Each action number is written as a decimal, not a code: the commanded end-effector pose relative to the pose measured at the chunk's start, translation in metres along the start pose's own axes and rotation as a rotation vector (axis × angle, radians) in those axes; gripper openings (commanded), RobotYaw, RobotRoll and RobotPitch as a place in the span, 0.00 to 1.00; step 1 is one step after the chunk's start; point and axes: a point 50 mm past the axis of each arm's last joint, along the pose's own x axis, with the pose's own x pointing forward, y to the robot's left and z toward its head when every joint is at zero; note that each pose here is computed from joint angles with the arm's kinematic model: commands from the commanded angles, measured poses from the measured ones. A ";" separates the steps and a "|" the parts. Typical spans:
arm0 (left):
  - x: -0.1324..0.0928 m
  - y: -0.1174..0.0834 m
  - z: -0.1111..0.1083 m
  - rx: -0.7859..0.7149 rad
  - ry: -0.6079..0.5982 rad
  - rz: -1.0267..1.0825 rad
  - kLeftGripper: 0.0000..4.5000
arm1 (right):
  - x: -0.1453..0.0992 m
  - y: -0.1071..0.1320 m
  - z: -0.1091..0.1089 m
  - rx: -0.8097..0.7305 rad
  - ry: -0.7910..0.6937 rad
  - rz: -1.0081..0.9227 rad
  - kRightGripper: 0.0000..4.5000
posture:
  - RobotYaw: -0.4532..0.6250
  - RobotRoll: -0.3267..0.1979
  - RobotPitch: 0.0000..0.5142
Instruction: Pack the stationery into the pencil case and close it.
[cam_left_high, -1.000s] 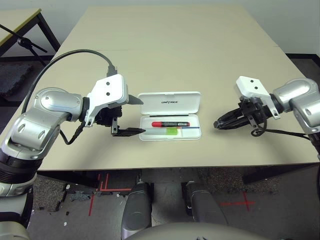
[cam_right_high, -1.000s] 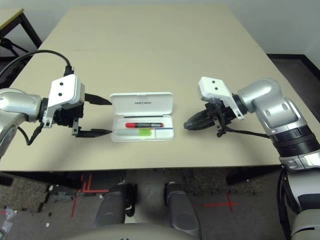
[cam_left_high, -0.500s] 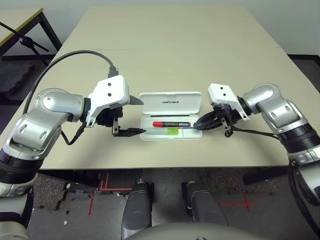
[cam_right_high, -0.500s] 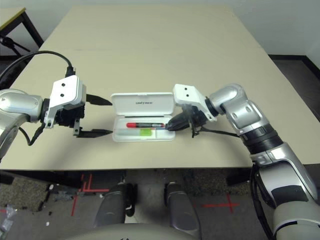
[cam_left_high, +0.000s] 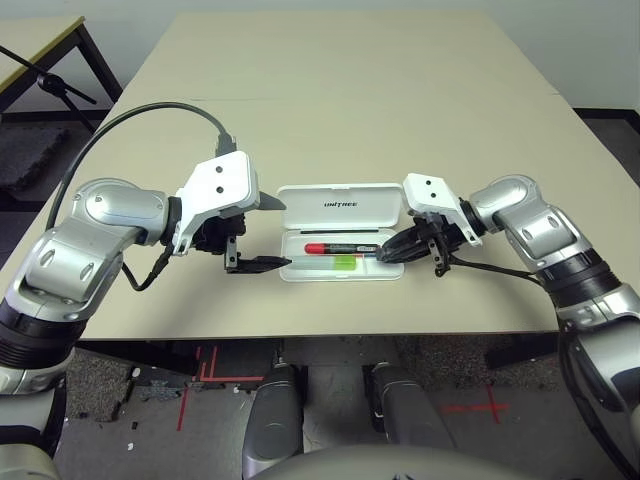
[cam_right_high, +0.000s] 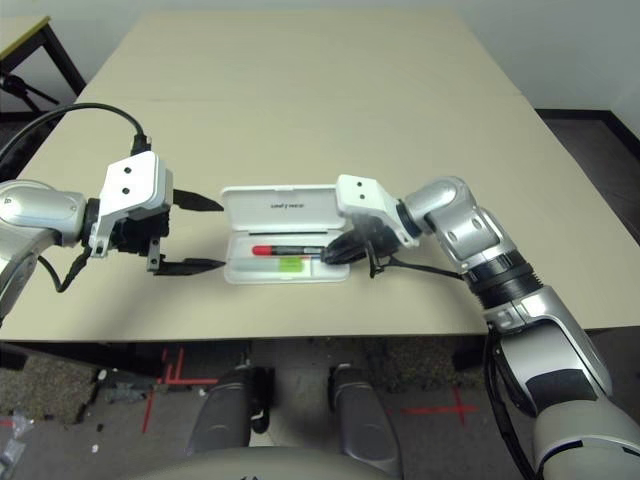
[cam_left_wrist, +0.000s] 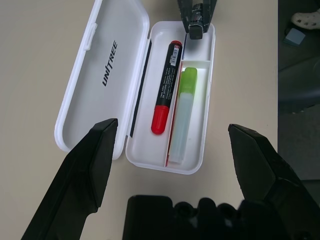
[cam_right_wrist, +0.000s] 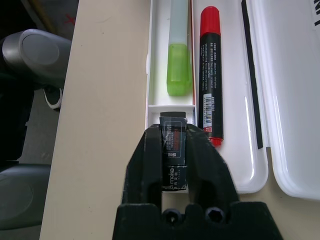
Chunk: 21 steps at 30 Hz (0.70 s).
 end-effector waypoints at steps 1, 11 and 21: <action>0.001 -0.002 -0.002 0.004 0.023 -0.005 1.00 | 0.002 0.001 -0.001 -0.007 -0.012 -0.008 0.45 | 0.44 0.62 0.21; -0.003 -0.002 -0.007 -0.014 0.041 0.007 1.00 | -0.047 0.004 -0.004 0.094 -0.067 -0.015 1.00 | 0.44 0.62 0.22; -0.004 -0.002 -0.012 -0.031 0.047 0.010 1.00 | -0.114 0.023 -0.025 0.287 -0.099 -0.147 1.00 | 0.42 0.62 0.23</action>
